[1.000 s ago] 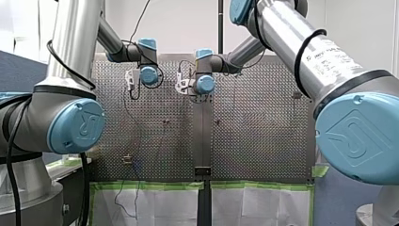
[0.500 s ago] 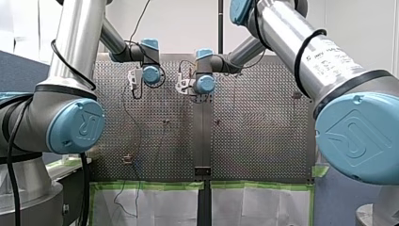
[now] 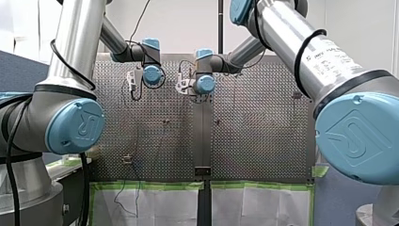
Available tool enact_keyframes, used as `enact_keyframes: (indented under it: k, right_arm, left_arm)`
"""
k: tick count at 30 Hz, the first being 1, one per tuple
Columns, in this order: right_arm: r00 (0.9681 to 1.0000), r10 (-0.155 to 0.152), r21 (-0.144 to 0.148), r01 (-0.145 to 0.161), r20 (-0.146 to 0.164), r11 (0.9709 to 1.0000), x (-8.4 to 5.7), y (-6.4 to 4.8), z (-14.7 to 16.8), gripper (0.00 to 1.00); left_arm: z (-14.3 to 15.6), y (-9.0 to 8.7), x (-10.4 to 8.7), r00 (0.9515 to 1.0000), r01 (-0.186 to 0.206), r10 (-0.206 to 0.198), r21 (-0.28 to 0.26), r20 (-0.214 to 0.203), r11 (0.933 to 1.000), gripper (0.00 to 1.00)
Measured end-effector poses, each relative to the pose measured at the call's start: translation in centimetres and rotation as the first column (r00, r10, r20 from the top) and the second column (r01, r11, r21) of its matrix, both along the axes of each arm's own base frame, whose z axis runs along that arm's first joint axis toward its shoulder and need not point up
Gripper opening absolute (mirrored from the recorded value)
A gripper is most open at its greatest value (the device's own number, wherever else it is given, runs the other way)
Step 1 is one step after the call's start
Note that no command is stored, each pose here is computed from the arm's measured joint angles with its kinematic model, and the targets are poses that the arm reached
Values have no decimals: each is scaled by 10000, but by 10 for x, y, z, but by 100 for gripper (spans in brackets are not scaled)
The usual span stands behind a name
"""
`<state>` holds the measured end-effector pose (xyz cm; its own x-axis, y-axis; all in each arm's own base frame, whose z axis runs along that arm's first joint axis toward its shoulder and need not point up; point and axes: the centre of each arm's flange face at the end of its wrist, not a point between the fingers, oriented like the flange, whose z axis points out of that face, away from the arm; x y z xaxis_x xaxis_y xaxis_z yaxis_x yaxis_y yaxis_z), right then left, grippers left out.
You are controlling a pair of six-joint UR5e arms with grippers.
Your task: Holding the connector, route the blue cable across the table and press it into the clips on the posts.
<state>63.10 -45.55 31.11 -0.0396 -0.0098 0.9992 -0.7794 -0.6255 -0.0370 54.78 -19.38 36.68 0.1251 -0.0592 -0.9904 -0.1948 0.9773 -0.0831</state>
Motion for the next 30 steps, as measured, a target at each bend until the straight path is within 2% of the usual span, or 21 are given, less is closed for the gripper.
enact_keyframes:
  k: [5,11,16,25,30]
  right_arm:
    - [10000,1,60,-1,-72,10000,-1,1,-1,0]
    - [9995,16,315,-5,-331,9995,-3,4,-4,0]
    - [9980,98,579,-62,-620,9983,-3,11,-9,0]
    - [9937,225,931,-123,-1098,9956,-6,23,-31,0]
    - [9919,416,1019,-293,-1202,9944,-8,29,-35,0]
  left_arm:
    - [-6,-3,-6,9994,49,-47,54,-357,10000,0]
    - [-24,-4,-19,9970,19,-10,121,-776,9999,0]
    - [-38,0,-30,9959,-186,192,73,-879,9998,0]
    - [-65,6,-44,9946,-292,283,-73,-1003,9995,0]
    - [-79,10,-49,9947,-330,307,-223,-986,9992,0]
